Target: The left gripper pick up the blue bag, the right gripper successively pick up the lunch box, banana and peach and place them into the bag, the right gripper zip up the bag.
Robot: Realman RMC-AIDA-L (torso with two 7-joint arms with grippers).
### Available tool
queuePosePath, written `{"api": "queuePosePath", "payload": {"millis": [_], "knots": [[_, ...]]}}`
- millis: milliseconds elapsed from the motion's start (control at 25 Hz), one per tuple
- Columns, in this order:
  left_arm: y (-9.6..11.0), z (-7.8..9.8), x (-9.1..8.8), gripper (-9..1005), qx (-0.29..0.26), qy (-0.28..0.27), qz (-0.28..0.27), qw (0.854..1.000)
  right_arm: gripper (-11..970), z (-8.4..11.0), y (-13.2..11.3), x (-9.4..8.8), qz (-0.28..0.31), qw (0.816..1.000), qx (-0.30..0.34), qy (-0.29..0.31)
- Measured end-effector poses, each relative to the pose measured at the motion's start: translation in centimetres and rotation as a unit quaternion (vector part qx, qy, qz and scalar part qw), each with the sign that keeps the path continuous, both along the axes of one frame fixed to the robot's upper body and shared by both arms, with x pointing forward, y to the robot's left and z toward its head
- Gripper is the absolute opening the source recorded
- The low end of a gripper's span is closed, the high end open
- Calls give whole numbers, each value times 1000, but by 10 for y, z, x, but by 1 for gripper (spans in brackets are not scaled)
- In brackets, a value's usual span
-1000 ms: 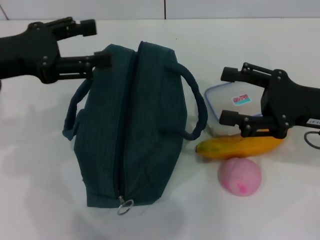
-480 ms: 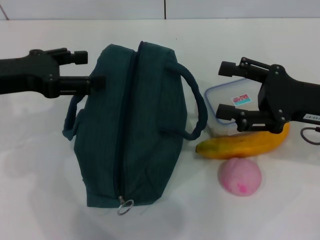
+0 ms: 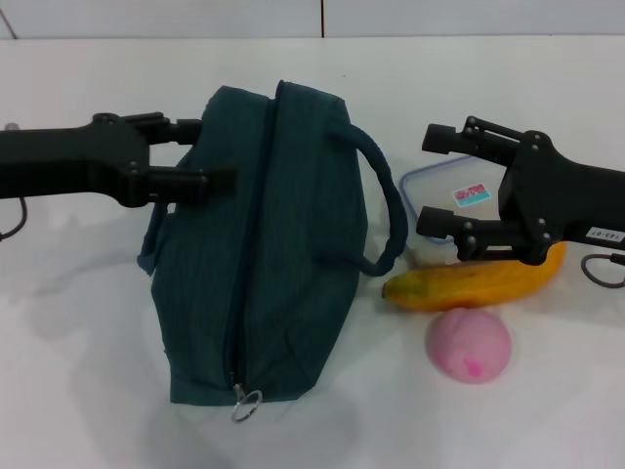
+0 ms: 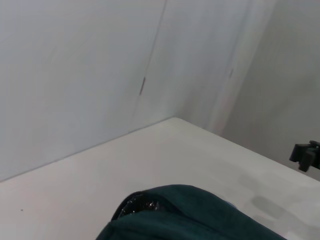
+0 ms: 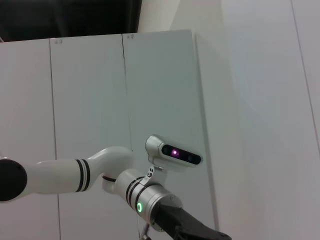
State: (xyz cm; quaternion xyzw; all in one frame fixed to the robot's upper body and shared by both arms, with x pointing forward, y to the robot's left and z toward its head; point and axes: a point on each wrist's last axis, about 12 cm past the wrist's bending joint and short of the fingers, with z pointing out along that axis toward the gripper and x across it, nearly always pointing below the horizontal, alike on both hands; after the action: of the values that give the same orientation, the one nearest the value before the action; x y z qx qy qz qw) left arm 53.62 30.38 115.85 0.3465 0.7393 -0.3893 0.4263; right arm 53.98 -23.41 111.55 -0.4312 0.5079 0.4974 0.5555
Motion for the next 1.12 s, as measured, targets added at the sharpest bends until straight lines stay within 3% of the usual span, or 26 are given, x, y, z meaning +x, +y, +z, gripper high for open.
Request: {"api": "queuePosePath", "payload": {"millis": [280, 680, 800, 1000, 1120], "knots": [[-8, -1, 3, 824, 2, 2, -14, 1000, 818, -6, -2, -4, -9, 1000, -1, 9], [-13, -3, 3, 620, -2, -26, -14, 1000, 809, -16, -8, -14, -37, 999, 11, 26], [-16, -1, 6, 522, -1, -30, -16, 999, 807, -21, -11, -17, -72, 996, 36, 41], [-27, 1, 10, 330, 7, -35, -39, 999, 802, -41, -21, -39, -199, 969, 124, 74], [-34, 2, 12, 226, 15, -40, -54, 998, 799, -45, -30, -49, -236, 957, 152, 80]]}}
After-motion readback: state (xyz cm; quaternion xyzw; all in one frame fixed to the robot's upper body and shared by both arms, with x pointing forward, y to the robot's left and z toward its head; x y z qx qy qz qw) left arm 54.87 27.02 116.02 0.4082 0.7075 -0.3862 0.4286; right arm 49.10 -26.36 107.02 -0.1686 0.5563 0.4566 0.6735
